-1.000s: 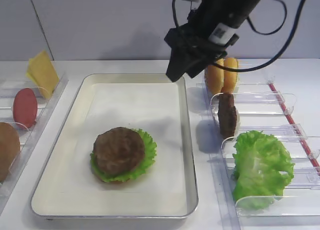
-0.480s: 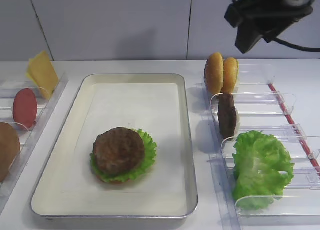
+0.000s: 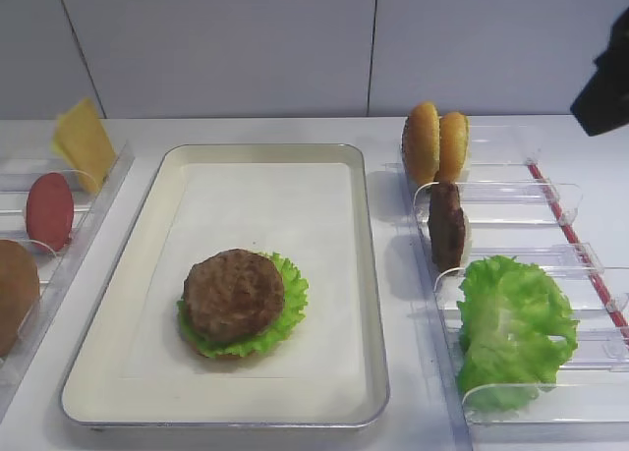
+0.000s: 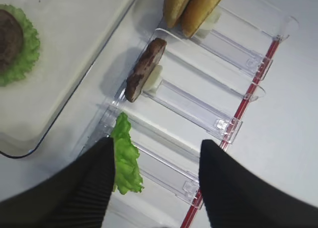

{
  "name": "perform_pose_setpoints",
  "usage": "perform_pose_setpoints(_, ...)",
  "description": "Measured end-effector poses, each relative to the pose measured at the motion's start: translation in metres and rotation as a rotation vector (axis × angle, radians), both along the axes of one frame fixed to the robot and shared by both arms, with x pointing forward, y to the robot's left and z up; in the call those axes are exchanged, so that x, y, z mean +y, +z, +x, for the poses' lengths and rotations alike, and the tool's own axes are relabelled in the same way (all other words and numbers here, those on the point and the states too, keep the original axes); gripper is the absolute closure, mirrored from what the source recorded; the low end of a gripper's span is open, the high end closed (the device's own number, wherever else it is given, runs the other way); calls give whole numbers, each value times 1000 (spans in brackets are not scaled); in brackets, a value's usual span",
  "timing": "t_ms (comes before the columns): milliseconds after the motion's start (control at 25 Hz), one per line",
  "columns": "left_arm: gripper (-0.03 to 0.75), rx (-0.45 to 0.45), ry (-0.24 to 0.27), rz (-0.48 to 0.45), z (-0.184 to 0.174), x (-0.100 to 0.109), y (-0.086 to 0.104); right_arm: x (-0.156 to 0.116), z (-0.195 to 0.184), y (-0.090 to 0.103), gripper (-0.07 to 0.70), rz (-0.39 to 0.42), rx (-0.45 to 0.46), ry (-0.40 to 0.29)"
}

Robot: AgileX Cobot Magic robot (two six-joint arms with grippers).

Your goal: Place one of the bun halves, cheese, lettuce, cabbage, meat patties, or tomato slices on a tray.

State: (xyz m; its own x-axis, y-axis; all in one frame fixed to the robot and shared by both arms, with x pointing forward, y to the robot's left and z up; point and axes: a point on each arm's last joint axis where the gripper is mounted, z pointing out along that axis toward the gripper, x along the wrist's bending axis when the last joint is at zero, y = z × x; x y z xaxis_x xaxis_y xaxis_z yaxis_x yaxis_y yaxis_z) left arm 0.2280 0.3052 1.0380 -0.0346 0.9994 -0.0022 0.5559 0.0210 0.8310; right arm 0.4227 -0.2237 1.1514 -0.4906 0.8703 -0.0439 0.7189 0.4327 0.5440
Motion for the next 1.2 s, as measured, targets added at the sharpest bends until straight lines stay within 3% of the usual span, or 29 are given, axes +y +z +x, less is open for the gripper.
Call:
perform_pose_setpoints(280, 170, 0, 0, 0, 0, 0, 0, -24, -60, -9, 223, 68, -163, -27)
perform_pose_setpoints(560, 170, 0, 0, 0, 0, 0, 0, -46, -113, -47, 223, 77, -242, -33)
perform_pose_setpoints(800, 170, 0, 0, 0, 0, 0, 0, -62, -153, -73, 223, 138, -343, -60)
perform_pose_setpoints(1200, 170, 0, 0, 0, 0, 0, 0, -78, -191, -110, 223, 173, -415, -73)
